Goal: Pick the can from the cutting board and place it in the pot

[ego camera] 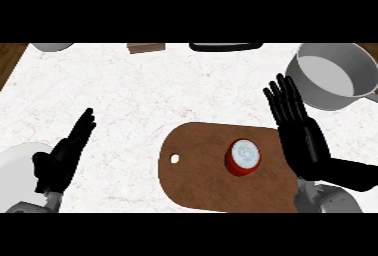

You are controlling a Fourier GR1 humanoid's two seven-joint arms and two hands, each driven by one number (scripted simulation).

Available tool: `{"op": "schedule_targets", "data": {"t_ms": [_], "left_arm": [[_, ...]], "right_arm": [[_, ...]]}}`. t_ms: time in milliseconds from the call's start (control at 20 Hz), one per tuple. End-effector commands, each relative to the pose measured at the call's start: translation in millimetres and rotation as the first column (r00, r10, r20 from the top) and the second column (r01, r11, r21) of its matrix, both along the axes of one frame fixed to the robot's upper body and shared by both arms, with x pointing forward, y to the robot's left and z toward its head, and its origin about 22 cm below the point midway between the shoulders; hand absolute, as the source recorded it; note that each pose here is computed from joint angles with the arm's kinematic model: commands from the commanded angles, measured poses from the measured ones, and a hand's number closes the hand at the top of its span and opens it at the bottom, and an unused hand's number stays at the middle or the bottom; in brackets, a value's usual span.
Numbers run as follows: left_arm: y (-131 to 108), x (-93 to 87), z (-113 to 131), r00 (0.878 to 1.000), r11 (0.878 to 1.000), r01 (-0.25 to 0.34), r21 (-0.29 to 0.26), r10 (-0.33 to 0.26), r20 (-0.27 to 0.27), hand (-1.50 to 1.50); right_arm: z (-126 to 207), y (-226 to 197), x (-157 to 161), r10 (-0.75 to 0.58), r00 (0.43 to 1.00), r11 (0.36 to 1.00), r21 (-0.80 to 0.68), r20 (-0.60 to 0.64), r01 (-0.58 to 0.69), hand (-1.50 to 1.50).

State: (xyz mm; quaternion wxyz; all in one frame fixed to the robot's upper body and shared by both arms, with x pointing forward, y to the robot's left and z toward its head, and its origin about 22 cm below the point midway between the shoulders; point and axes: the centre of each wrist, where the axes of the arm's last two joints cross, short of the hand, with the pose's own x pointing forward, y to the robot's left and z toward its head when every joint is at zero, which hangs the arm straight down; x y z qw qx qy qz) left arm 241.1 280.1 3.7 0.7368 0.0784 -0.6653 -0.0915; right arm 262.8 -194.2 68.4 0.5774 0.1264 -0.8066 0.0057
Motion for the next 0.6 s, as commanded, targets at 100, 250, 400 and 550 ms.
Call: {"op": "schedule_targets", "data": {"t_ms": [100, 250, 400, 550], "left_arm": [[-3.3, 2.4, 6.0, 0.991, 0.994, -0.089, -0.067, 0.095, 0.092, 0.0], [3.5, 2.3, 10.2, 0.963, 0.976, -0.189, -0.112, 0.207, 0.171, 0.0], [0.2, -5.2, 2.7, 0.959, 0.962, -0.224, -0.156, 0.246, 0.143, 0.0], [-16.9, -5.2, 4.7, 0.956, 0.968, -0.175, -0.178, 0.21, 0.203, 0.0]], "right_arm": [[22.5, -45.2, -25.3, -0.233, 0.917, 0.938, -0.174, 0.324, 0.3, 1.5], [65.1, -83.3, -31.9, -0.327, 0.717, 0.802, -0.221, 0.616, 0.555, 1.5], [1.9, -141.9, -61.6, -0.72, 0.553, 0.434, -0.348, 0.42, 0.831, -1.5], [-4.2, -93.4, -98.6, -0.681, 0.496, 0.424, -0.263, 0.539, 0.867, -1.5]]}}
